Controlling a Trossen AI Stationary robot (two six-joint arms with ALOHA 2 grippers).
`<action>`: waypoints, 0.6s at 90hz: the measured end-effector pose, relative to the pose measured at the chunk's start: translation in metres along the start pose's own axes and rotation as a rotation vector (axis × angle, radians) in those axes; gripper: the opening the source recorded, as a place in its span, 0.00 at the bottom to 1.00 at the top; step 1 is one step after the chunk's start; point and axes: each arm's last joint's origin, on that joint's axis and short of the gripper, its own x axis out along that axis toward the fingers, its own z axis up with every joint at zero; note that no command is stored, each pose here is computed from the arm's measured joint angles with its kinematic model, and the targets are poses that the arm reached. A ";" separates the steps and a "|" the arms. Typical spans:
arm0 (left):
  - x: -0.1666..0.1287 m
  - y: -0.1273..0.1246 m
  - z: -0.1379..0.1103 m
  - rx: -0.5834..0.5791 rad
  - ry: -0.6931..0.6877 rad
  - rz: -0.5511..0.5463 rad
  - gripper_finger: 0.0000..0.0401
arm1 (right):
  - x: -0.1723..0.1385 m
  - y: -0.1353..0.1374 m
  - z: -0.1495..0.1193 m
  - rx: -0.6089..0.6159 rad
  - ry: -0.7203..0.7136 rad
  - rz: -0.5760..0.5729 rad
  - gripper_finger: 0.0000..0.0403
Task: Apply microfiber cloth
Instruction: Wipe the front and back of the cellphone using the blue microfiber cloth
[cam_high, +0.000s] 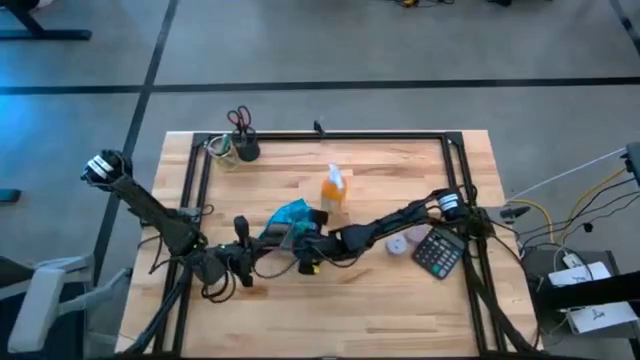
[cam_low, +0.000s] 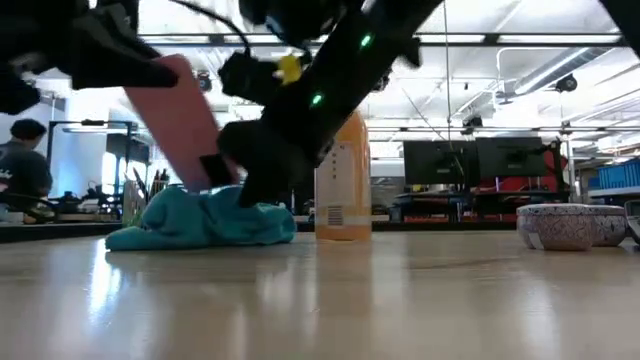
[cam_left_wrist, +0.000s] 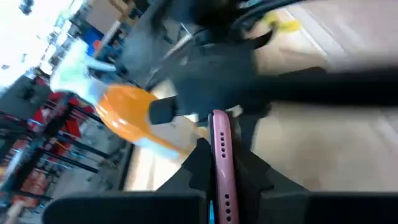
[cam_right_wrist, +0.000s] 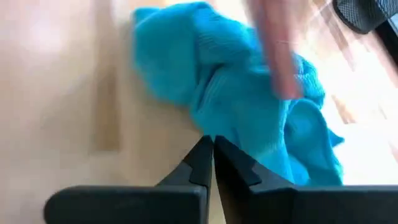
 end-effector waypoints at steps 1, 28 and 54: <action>0.001 0.000 -0.001 0.010 0.001 -0.001 0.03 | -0.001 0.000 0.000 -0.005 0.001 0.000 0.00; 0.033 -0.018 -0.029 0.265 0.130 -0.073 0.04 | -0.021 0.007 0.001 -0.128 0.020 0.002 0.00; 0.048 -0.037 -0.044 0.146 0.180 -0.242 0.20 | -0.019 0.004 0.001 -0.185 0.029 0.002 0.00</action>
